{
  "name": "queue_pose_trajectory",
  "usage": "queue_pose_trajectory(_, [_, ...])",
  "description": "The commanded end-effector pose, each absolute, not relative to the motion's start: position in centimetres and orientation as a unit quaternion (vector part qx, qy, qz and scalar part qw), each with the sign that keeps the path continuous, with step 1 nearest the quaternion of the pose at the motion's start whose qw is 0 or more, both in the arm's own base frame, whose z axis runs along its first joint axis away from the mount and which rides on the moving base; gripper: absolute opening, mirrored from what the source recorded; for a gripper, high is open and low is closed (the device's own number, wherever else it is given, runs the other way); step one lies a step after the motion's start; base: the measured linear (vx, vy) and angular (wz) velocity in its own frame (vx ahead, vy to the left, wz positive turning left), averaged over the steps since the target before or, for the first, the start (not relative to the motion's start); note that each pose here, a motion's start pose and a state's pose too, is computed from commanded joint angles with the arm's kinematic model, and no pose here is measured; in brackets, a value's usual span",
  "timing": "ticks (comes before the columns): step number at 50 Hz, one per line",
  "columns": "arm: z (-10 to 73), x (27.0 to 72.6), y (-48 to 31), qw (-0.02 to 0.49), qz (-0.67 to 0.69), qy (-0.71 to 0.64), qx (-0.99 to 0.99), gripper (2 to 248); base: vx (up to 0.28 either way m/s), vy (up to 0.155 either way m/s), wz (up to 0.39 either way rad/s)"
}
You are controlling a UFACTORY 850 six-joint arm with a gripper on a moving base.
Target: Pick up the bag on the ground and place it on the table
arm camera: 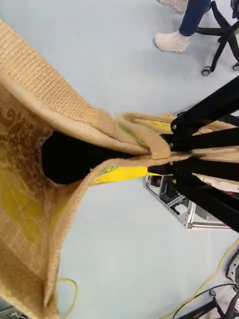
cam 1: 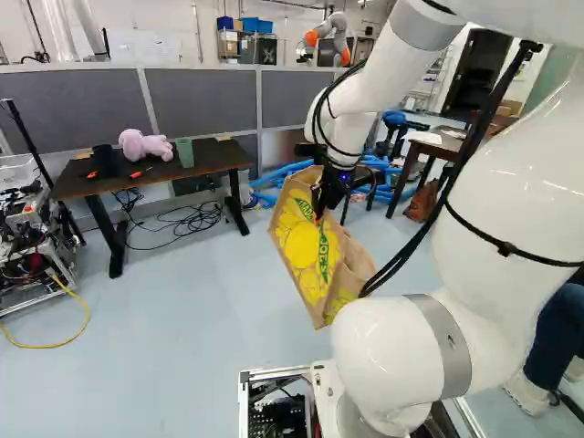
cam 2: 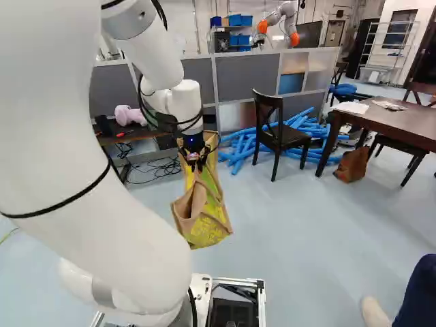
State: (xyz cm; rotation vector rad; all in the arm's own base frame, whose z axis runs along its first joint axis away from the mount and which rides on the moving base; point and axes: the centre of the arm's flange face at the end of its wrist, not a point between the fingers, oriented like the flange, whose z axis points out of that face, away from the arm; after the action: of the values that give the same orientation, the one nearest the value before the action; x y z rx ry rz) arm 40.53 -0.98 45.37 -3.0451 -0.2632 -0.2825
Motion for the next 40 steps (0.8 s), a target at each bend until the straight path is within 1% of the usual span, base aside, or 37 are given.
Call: queue_pose_trajectory(40, [50.9, 39.9, -2.0, 0.037, -0.082, -0.09, -0.992, 24, 0.0, 0.0, 0.0])
